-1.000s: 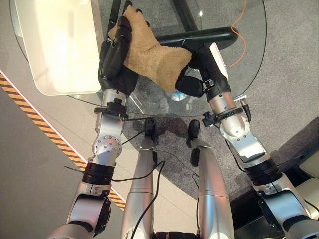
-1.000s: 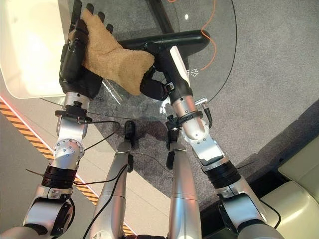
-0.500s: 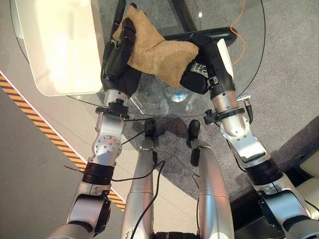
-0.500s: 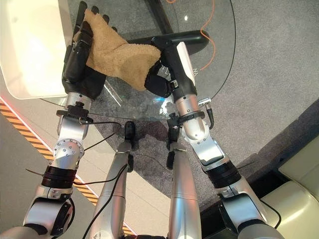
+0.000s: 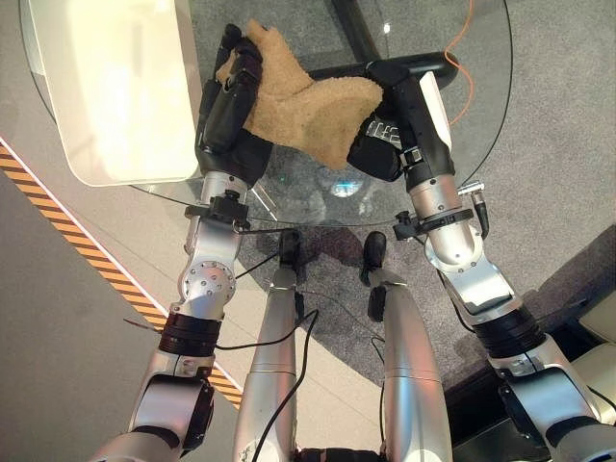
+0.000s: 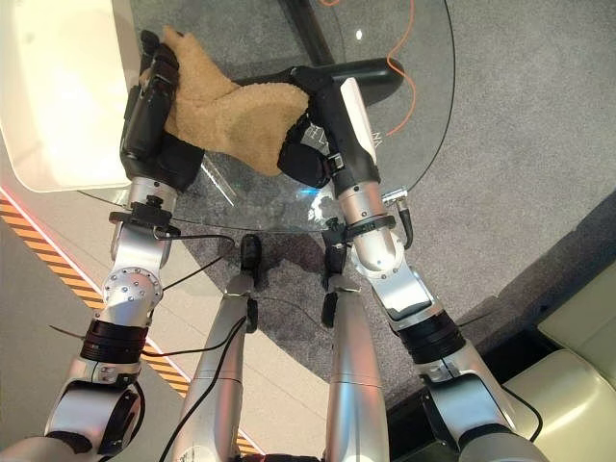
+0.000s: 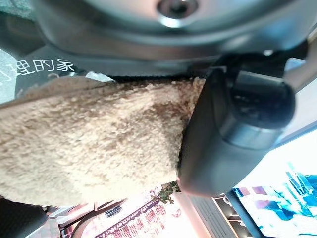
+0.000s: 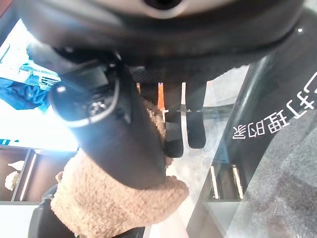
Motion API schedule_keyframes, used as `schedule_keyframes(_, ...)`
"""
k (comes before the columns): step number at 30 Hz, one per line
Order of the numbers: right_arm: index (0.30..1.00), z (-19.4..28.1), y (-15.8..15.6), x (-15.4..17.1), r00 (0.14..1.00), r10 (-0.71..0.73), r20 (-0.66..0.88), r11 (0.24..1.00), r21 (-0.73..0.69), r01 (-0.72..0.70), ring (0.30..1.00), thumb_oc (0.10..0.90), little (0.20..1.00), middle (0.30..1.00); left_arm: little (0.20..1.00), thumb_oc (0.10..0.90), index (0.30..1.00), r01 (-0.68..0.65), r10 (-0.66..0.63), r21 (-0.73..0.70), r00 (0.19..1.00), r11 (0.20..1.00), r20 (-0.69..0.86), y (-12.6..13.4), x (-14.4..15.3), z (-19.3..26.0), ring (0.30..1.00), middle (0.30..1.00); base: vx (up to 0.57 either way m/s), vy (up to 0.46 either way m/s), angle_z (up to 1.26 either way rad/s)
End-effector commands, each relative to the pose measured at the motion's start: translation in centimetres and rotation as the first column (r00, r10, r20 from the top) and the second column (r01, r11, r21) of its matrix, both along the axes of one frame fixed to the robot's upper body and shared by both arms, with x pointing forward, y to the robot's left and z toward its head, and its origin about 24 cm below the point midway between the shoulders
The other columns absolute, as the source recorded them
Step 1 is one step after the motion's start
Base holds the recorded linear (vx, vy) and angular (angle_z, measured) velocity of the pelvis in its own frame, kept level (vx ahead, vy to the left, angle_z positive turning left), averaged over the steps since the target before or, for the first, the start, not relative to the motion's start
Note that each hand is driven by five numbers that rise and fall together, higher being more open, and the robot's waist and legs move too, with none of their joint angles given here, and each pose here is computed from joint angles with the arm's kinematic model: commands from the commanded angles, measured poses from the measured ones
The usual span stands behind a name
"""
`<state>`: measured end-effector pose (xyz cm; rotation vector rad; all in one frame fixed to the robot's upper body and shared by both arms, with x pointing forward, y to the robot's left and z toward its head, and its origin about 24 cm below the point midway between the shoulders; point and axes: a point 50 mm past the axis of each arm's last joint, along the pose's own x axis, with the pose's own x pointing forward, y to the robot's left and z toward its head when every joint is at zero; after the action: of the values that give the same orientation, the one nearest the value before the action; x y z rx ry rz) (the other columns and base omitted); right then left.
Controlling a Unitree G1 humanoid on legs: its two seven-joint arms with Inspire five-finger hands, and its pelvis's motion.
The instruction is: Wipe the table with a cloth and put it in the basket.
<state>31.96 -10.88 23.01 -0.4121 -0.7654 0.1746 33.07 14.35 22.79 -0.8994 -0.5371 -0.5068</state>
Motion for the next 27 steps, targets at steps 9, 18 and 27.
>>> schedule_keyframes(9,0.300,8.3,2.5,-6.6,0.839,0.218,0.498,0.944,0.110,-0.311,0.300,0.100,0.200,0.300,0.200,0.100,0.300,0.079,-0.099,0.098,0.969,0.992,0.228,-2.3,-2.4,2.9,0.300,0.300,0.00,0.000,0.00)
schedule_keyframes(18,0.900,8.2,2.6,-6.5,0.844,0.221,0.489,0.940,0.124,-0.319,0.900,0.800,0.900,0.900,0.200,0.100,0.300,0.066,-0.077,0.051,0.964,0.997,0.255,-2.0,-2.7,3.2,0.300,0.300,0.00,0.000,0.00)
schedule_keyframes(27,0.900,8.2,2.5,-6.6,0.845,0.219,0.489,0.938,0.134,-0.320,0.900,0.800,0.900,0.900,0.200,0.100,0.300,0.058,-0.048,-0.024,0.953,0.998,0.300,-1.5,-3.0,3.7,0.300,0.300,0.00,0.000,0.00)
